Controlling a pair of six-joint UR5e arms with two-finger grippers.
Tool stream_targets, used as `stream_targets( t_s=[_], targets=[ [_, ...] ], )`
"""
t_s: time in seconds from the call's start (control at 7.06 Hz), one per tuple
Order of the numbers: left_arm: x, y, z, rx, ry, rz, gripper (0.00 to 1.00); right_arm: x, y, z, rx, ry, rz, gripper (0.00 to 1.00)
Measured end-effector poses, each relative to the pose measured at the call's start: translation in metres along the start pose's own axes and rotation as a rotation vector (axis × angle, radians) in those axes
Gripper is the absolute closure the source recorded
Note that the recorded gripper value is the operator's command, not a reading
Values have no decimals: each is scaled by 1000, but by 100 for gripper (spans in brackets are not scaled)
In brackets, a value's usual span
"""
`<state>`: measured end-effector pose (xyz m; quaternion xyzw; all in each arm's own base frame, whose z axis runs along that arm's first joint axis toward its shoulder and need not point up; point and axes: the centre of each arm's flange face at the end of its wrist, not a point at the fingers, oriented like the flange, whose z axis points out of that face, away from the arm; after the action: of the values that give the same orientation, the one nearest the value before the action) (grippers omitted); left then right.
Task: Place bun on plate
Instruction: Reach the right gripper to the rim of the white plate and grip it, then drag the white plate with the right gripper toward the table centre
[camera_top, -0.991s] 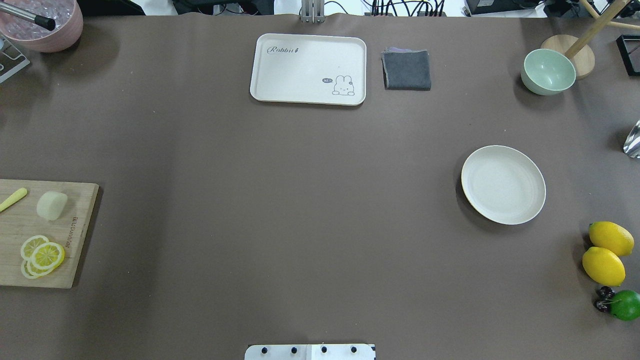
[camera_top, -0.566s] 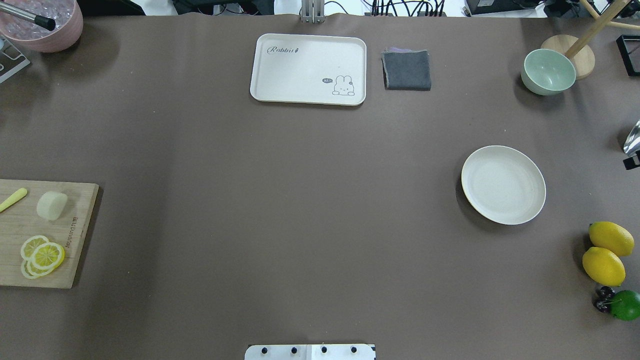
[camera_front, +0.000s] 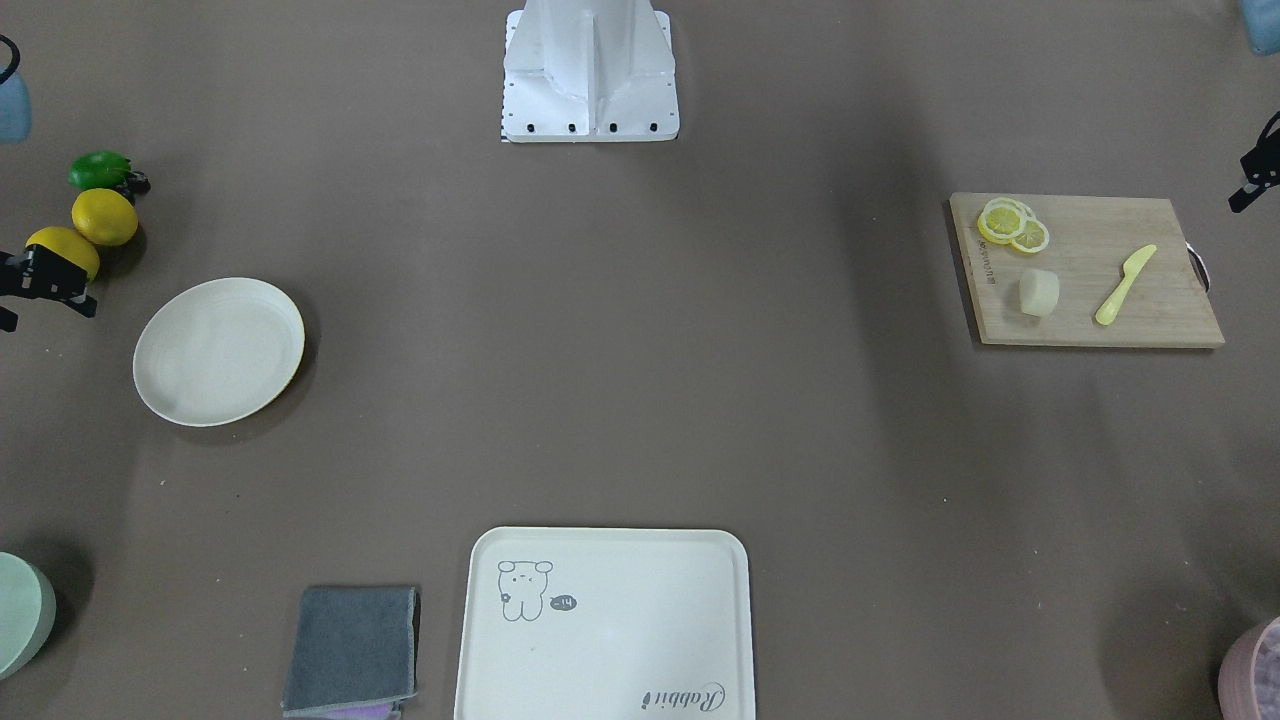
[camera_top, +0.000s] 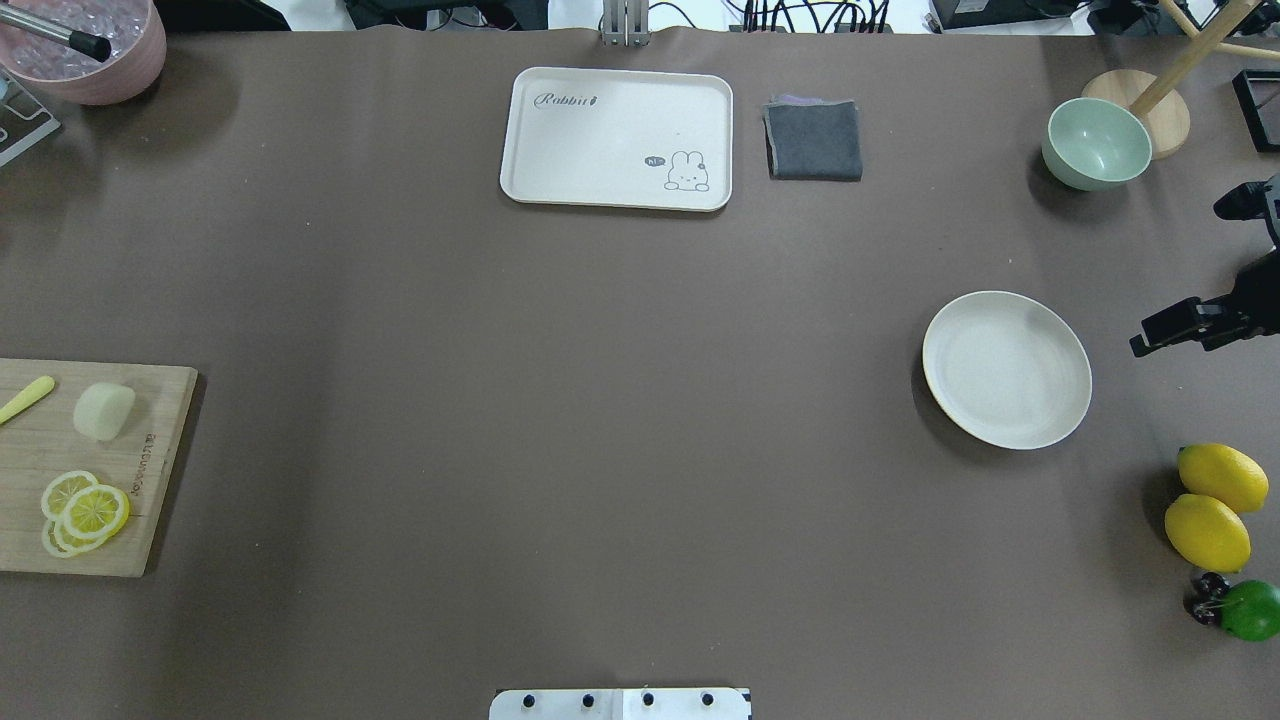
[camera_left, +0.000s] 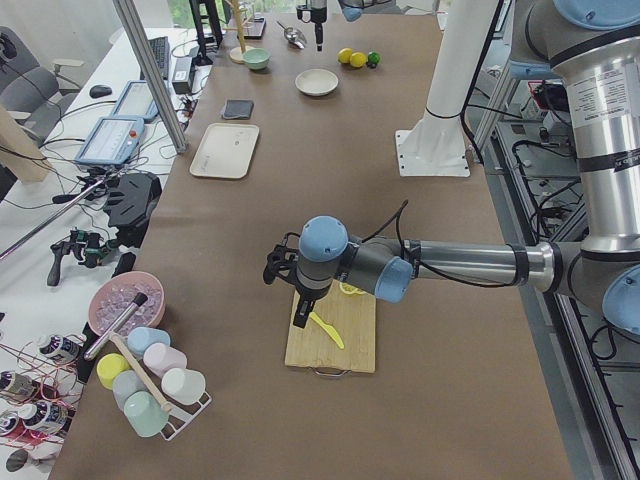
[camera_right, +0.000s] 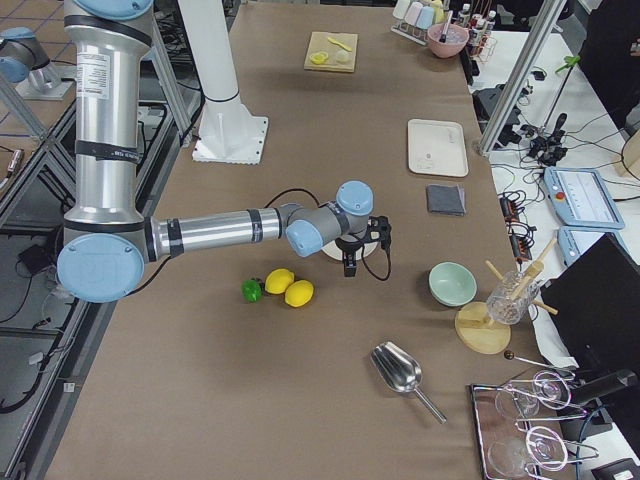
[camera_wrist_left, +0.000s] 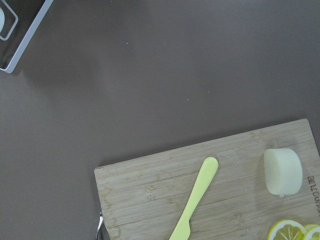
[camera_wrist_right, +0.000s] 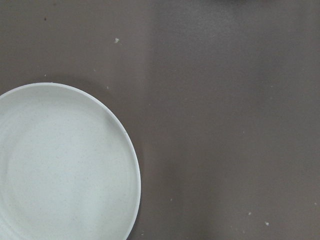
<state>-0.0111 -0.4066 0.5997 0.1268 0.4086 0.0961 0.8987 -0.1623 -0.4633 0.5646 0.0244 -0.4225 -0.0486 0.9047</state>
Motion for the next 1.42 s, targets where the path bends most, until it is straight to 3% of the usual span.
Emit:
stream_targets(
  t_s=[0.71,0.99,1.13,1.27,1.42],
  targets=[
    [2,-6,-3,15,-13,16,2,-25,-45,50,-32,15,51,21],
    [2,-8,-4,20,-26,20,2,-32,-46,60,-48,14,61,30],
    [3,-9,-5,22,-28,22,2,-33,-44,66,-59,16,61,39],
    [4,-10,-7,27,-29,24,2,-31,-42,74,-66,16,57,73],
    [5,-11,-10,33,-30,27,2,-28,-41,80,-64,8,48,100]
  ],
)
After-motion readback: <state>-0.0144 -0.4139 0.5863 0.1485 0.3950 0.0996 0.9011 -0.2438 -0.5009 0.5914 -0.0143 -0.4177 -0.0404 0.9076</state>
